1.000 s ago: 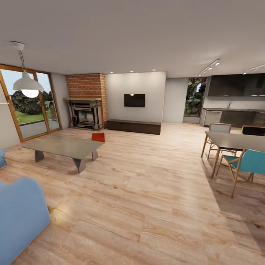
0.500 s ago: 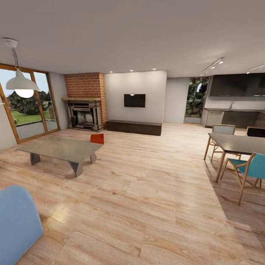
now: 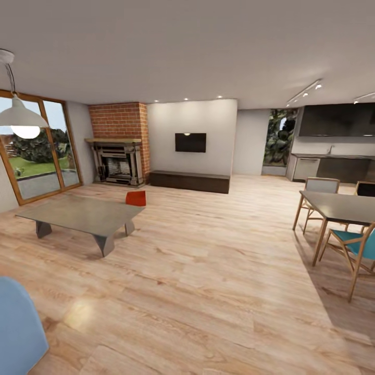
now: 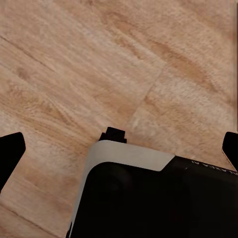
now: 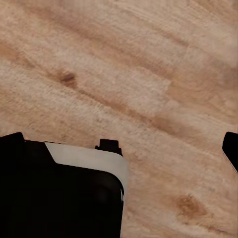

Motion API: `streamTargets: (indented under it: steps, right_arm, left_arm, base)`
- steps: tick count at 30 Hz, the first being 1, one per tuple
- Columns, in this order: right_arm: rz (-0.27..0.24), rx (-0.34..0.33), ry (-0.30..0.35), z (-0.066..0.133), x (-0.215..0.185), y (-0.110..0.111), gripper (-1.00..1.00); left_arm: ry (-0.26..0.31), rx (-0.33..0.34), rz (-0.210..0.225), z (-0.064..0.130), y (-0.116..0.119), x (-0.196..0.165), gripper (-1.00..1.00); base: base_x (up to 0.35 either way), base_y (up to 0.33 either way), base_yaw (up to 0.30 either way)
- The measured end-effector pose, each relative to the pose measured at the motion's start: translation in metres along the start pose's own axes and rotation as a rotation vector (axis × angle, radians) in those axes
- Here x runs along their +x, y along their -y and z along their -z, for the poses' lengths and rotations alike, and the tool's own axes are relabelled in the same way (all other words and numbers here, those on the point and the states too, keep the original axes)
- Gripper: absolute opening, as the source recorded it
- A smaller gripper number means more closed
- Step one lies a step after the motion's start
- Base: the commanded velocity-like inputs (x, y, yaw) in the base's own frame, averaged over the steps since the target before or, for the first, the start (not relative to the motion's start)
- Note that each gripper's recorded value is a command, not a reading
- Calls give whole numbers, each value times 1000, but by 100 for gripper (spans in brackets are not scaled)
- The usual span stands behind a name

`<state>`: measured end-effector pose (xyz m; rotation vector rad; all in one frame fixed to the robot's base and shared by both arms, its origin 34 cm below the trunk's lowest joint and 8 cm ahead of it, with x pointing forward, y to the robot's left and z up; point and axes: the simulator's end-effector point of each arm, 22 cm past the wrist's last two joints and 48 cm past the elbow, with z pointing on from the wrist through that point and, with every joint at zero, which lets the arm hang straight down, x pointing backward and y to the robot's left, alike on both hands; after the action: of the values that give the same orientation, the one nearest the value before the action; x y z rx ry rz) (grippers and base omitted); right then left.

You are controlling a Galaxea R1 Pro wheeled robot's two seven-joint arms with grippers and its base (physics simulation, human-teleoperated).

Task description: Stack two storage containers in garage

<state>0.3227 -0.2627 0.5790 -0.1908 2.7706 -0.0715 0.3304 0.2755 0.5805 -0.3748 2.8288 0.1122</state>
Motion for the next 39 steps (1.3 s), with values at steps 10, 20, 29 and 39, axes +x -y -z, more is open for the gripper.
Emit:
streamTargets:
  steps: [10,20,29,39]
  right_arm:
    - [0,0,1,0,0,0,100]
    - [0,0,1,0,0,0,100]
    - [-1,0,0,0,0,0,100]
    - [0,0,0,0,0,0,100]
  left_arm:
    - [0,0,0,0,0,0,100]
    - [0,0,0,0,0,0,100]
    - [0,0,0,0,0,0,100]
    - [0,0,0,0,0,0,100]
  base:
    - [325,0,0]
    - [325,0,0]
    - [325,0,0]
    - [325,0,0]
